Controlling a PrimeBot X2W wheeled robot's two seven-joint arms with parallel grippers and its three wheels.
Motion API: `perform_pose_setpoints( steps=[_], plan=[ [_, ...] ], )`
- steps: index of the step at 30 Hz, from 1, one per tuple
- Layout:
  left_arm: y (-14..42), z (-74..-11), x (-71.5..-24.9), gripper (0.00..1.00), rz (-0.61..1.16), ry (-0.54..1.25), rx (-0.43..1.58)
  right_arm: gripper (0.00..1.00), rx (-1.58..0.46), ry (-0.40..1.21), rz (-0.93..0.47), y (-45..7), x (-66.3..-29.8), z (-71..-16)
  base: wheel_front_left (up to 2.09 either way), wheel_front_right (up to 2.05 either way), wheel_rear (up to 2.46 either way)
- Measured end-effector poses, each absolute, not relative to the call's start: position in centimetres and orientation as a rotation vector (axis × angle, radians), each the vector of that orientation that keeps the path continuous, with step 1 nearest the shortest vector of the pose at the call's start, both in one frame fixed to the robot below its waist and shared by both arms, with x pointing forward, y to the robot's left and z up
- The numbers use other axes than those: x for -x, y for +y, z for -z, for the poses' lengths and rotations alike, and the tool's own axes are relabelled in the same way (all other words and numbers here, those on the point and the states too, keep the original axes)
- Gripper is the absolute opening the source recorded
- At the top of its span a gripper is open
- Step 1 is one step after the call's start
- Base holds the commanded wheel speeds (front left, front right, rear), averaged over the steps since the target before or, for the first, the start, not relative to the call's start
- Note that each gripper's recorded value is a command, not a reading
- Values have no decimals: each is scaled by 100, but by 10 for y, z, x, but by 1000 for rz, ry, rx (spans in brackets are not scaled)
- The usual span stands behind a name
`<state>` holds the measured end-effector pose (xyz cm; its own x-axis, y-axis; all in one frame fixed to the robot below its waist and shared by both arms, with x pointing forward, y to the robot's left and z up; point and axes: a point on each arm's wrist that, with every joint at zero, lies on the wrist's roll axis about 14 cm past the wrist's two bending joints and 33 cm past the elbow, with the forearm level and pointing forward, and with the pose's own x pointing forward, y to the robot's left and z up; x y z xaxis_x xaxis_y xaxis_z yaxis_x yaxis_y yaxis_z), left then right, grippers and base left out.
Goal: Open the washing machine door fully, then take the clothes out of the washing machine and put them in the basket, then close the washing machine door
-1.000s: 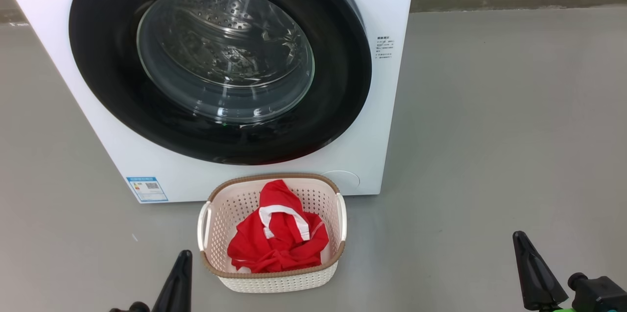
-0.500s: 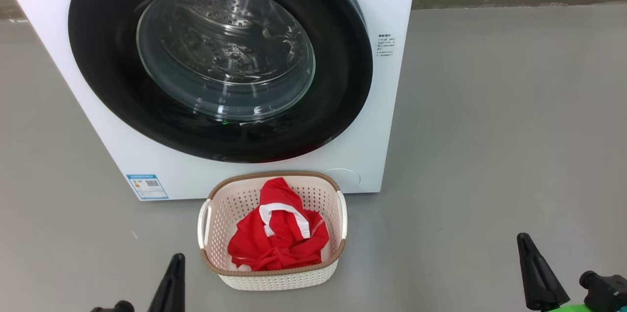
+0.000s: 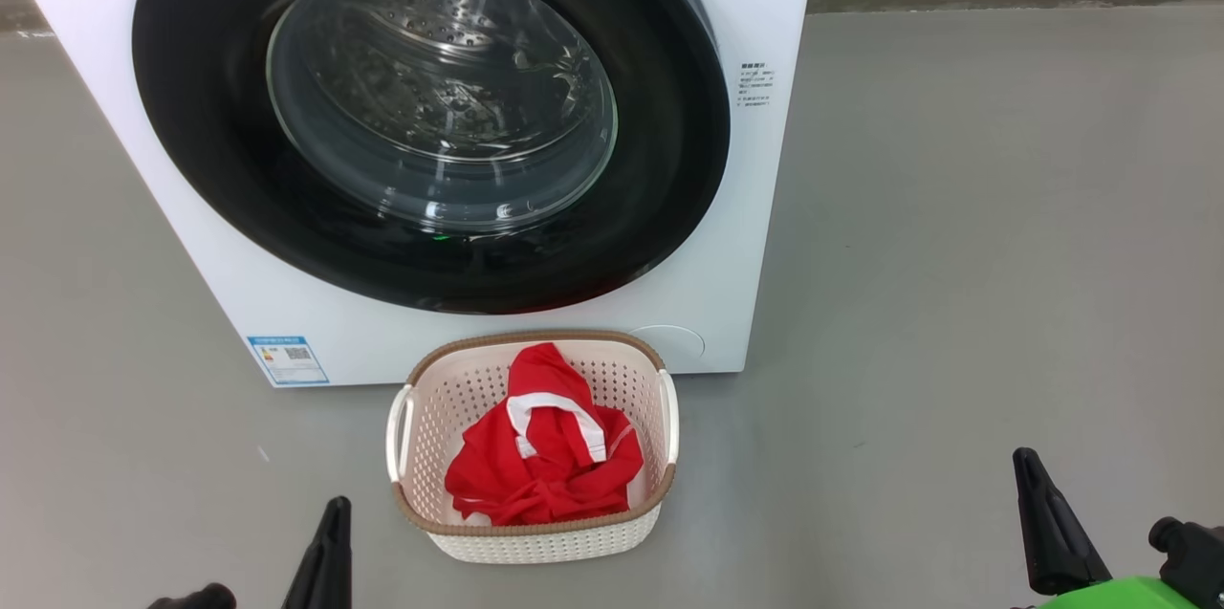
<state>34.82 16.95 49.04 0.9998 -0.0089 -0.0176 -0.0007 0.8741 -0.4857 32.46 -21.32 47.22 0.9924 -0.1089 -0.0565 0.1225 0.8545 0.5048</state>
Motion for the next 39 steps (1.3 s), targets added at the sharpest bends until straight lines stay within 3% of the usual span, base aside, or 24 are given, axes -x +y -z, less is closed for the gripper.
perform_pose_setpoints(
  steps=[39],
  plan=[
    [180,-480,-360,0,-49,84,945,0,-965,45,138,-212,-346,-471,0,0,0]
  ],
)
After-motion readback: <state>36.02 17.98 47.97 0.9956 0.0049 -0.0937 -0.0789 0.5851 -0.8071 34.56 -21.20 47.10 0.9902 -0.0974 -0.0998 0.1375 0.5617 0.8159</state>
